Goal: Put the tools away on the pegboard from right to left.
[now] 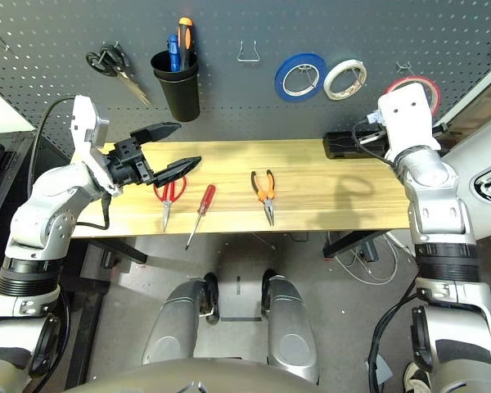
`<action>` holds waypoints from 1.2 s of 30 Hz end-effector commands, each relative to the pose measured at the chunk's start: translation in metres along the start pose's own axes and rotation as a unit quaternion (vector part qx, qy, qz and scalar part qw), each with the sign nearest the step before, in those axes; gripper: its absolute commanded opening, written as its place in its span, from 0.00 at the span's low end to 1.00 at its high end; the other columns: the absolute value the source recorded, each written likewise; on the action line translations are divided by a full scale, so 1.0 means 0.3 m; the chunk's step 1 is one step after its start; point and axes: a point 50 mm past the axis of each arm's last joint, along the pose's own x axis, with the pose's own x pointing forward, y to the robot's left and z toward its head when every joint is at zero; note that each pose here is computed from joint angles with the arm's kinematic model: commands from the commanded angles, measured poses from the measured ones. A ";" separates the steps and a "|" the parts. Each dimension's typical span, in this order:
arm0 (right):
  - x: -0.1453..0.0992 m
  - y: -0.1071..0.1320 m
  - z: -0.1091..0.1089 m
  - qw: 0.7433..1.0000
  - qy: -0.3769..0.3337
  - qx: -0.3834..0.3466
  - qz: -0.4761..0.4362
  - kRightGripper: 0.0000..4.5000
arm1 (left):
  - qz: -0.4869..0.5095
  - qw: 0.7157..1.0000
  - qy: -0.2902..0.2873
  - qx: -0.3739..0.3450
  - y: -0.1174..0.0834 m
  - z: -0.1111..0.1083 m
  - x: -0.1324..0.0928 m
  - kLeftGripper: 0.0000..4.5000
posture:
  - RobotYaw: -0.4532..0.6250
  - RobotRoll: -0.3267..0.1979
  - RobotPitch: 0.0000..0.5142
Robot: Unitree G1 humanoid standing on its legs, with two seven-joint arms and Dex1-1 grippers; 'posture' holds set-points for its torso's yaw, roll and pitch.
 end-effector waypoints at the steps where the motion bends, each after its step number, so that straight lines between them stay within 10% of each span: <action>1: 0.009 -0.050 -0.031 0.999 0.018 0.013 -0.026 0.01 | -0.005 1.000 0.007 0.004 -0.008 0.000 -0.003 1.00 | 0.38 0.62 0.28; 36: 0.177 -0.033 -0.078 0.990 0.098 0.101 -0.023 0.01 | -0.013 1.000 0.024 0.001 -0.038 -0.004 -0.008 1.00 | 0.41 0.62 0.32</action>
